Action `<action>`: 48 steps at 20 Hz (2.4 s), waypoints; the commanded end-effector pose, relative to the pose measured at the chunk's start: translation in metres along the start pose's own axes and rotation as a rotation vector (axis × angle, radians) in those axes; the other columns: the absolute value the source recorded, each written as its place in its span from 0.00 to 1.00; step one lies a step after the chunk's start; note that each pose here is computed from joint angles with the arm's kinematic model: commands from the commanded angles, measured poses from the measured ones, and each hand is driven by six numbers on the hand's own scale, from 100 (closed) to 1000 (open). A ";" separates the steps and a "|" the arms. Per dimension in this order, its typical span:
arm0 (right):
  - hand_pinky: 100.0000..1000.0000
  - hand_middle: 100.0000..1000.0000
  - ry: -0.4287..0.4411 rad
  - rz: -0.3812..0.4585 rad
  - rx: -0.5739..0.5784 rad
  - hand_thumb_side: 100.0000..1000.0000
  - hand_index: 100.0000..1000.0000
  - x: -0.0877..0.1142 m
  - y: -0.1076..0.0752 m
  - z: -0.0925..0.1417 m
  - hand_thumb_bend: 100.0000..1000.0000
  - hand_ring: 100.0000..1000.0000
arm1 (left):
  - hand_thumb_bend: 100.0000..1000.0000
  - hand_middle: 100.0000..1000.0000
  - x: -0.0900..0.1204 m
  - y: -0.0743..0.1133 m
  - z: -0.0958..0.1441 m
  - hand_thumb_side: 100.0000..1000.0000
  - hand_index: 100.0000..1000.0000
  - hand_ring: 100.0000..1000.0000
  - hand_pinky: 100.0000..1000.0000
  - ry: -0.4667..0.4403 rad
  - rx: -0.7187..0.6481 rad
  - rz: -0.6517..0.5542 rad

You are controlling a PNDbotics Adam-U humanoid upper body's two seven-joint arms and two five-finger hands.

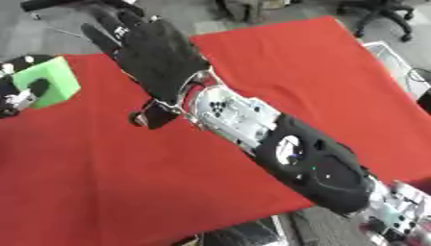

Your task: Pick up the objects with one hand, pass them to the other hand, and then place them into the box on the other side of the table.

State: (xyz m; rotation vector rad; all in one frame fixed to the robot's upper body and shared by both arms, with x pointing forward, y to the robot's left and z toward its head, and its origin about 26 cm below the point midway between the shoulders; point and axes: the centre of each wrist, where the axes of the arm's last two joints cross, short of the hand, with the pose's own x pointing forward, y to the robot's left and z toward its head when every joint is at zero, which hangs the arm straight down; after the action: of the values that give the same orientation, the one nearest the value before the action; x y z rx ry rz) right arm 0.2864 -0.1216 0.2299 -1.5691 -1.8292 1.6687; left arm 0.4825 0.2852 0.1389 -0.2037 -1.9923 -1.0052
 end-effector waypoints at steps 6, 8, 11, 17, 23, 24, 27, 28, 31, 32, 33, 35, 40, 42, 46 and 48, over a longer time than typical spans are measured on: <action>0.00 0.97 0.025 0.034 0.035 0.37 1.00 -0.010 0.003 0.007 0.63 0.86 | 0.19 0.07 0.022 0.137 0.195 0.00 0.39 0.21 0.56 0.146 0.018 -0.410; 0.00 0.96 0.026 0.031 0.041 0.37 1.00 -0.010 0.004 0.008 0.62 0.86 | 0.29 0.08 0.030 0.148 0.221 0.00 0.40 0.22 0.55 0.255 0.068 -0.483; 0.00 0.94 0.027 0.023 0.047 0.38 1.00 -0.010 0.005 0.008 0.61 0.84 | 0.43 0.10 0.031 0.150 0.237 0.00 0.41 0.24 0.54 0.398 0.094 -0.611; 0.00 0.94 0.027 0.012 0.037 0.38 1.00 -0.009 0.005 0.008 0.61 0.84 | 0.55 0.48 0.007 0.127 0.263 0.01 0.71 0.49 0.64 0.571 0.102 -0.860; 0.00 0.94 0.030 0.006 0.035 0.39 1.00 -0.008 0.005 0.008 0.60 0.84 | 0.82 0.82 -0.010 0.105 0.300 0.52 0.93 0.78 0.79 0.576 0.230 -0.977; 0.00 0.94 0.029 0.007 0.035 0.39 1.00 -0.008 0.005 0.008 0.60 0.84 | 0.81 0.84 -0.010 0.103 0.306 0.53 0.94 0.80 0.80 0.572 0.269 -0.988; 0.00 0.94 0.030 0.006 0.041 0.40 1.00 -0.008 0.006 0.009 0.59 0.84 | 0.70 0.86 -0.008 0.102 0.323 0.59 0.94 0.81 0.83 0.559 0.393 -1.008; 0.00 0.94 0.030 0.006 0.047 0.40 1.00 -0.008 0.006 0.009 0.59 0.84 | 0.65 0.86 -0.006 0.105 0.324 0.60 0.93 0.80 0.83 0.549 0.428 -1.012; 0.00 0.96 0.037 0.022 0.067 0.40 1.00 -0.012 0.008 0.011 0.61 0.86 | 0.50 0.84 0.009 0.124 0.309 0.62 0.91 0.78 0.84 0.469 0.535 -1.000; 0.00 0.97 0.045 0.041 0.076 0.40 1.00 -0.017 0.009 0.013 0.62 0.87 | 0.47 0.84 0.020 0.135 0.302 0.60 0.90 0.78 0.84 0.420 0.579 -0.986; 0.00 0.98 0.058 0.066 0.086 0.39 1.00 -0.024 0.009 0.014 0.63 0.88 | 0.46 0.84 0.034 0.146 0.296 0.59 0.90 0.78 0.84 0.364 0.624 -0.965; 0.00 0.99 0.100 0.125 0.112 0.39 1.00 -0.043 0.011 0.020 0.64 0.89 | 0.42 0.83 0.065 0.165 0.297 0.57 0.89 0.78 0.84 0.262 0.695 -0.908; 0.00 0.99 0.351 0.306 0.235 0.37 1.00 -0.123 0.018 0.065 0.63 0.89 | 0.33 0.83 0.144 0.186 0.322 0.59 0.89 0.78 0.81 -0.016 0.809 -0.744; 0.00 0.97 0.499 0.379 0.264 0.35 1.00 -0.154 0.017 0.092 0.63 0.89 | 0.32 0.83 0.169 0.185 0.331 0.59 0.88 0.77 0.80 -0.075 0.851 -0.656; 0.64 0.96 0.717 0.511 0.280 0.31 1.00 -0.186 0.019 0.133 0.63 0.88 | 0.33 0.80 0.198 0.171 0.336 0.58 0.87 0.75 0.79 -0.172 0.924 -0.482; 0.59 0.95 0.769 0.559 0.279 0.31 1.00 -0.192 0.021 0.145 0.63 0.87 | 0.33 0.79 0.209 0.159 0.328 0.57 0.87 0.74 0.79 -0.234 0.936 -0.415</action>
State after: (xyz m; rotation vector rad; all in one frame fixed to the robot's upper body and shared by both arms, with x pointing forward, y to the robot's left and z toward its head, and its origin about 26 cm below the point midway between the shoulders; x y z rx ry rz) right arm 0.2736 -0.3545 0.2333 -2.1541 -0.8131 1.2018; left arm 0.2316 0.5891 0.2641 0.6842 -2.4849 -0.1772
